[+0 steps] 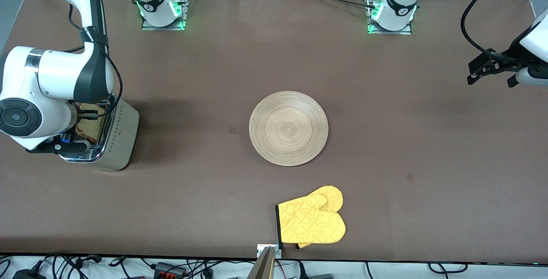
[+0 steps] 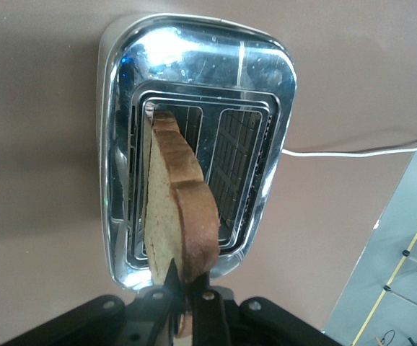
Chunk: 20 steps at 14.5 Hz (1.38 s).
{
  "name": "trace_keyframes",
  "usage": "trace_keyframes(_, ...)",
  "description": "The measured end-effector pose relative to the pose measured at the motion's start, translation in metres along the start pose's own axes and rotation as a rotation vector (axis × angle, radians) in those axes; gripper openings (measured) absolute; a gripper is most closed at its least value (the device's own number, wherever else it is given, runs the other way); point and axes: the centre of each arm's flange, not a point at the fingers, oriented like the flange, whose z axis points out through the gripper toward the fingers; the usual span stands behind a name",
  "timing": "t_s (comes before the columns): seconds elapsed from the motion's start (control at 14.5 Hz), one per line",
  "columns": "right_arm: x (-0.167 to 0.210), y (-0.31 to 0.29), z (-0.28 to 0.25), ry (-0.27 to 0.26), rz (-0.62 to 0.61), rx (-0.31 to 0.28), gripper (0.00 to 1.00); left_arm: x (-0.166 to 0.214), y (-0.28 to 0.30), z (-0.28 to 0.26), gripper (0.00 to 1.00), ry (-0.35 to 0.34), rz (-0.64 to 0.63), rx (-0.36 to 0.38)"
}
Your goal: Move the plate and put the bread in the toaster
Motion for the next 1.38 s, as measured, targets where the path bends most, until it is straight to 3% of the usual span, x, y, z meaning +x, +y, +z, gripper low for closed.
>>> trace_keyframes(0.41, 0.019, 0.017, 0.049, -0.066, 0.026, 0.147, 0.09, 0.001, 0.004, -0.002, 1.00, 0.006, 0.008, 0.000)
trace_keyframes(0.62, 0.027, 0.035, 0.071, -0.071, 0.002, 0.204, 0.09, 0.003, 0.003, -0.001, 1.00, 0.010, 0.006, 0.000)
trace_keyframes(0.69, 0.027, 0.039, 0.073, -0.071, 0.001, 0.213, 0.13, 0.005, 0.002, 0.002, 1.00, 0.005, 0.004, 0.000)
trace_keyframes(0.76, 0.027, 0.040, 0.072, -0.066, 0.003, 0.229, 0.19, 0.008, 0.000, 0.007, 1.00, -0.003, 0.001, 0.000)
trace_keyframes(1.03, 0.021, 0.027, 0.032, -0.006, -0.018, 0.256, 0.59, 0.017, -0.006, 0.019, 1.00, -0.021, -0.010, 0.000)
trace_keyframes(1.31, -0.015, 0.032, -0.063, 0.116, -0.042, 0.272, 0.99, 0.018, -0.006, 0.019, 1.00, -0.019, -0.008, 0.000)
trace_keyframes(1.38, -0.023, 0.039, -0.082, 0.156, -0.039, 0.274, 1.00, 0.018, -0.006, 0.019, 1.00, -0.019, -0.008, 0.000)
